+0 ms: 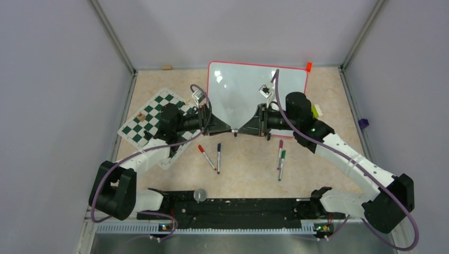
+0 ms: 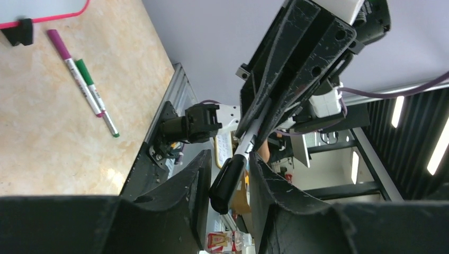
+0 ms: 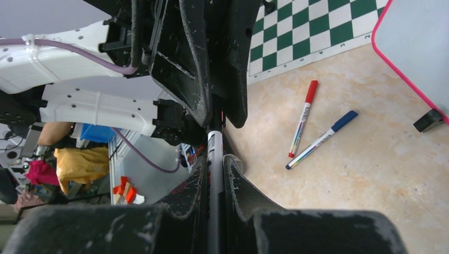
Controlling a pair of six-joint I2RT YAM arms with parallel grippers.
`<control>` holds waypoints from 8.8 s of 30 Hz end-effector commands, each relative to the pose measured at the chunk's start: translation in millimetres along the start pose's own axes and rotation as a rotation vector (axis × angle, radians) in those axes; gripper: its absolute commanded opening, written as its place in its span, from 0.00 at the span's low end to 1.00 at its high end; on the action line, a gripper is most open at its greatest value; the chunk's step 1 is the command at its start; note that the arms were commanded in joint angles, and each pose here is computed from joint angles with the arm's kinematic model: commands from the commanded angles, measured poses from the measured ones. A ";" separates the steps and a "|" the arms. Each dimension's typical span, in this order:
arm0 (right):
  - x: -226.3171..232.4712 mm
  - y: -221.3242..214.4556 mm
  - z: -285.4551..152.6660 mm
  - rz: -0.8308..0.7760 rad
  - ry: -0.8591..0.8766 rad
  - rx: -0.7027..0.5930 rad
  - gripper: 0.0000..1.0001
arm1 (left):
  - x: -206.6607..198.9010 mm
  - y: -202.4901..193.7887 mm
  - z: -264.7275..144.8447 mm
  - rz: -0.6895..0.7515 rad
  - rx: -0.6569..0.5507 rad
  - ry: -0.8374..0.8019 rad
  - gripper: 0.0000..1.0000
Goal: Write a sentence on the whiteboard
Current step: Open the pen cap from the whiteboard marker, then place the pen cap at the center of the board, then adjust the whiteboard at the center of the board, then hold the whiteboard on the whiteboard stand.
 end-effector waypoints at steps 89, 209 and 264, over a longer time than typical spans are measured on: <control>-81.0 41.0 -110.4 -0.049 -0.503 -0.282 0.00 | 88.2 46.1 -72.7 0.283 -0.443 0.949 0.76; -73.6 30.7 -128.0 0.178 -1.264 -0.315 0.00 | 78.9 22.7 -101.3 0.541 -0.426 0.498 0.99; -28.9 39.6 -43.8 -0.261 -0.669 -0.283 0.00 | 95.1 54.4 -69.3 0.780 -0.322 0.268 0.96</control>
Point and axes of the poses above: each gripper's point midway between its finger pads, its own z axis out along the fingers, its own x axis along the line the jaws close on, y = z × x, the point moved 2 cm from there along -z, back along the fingers
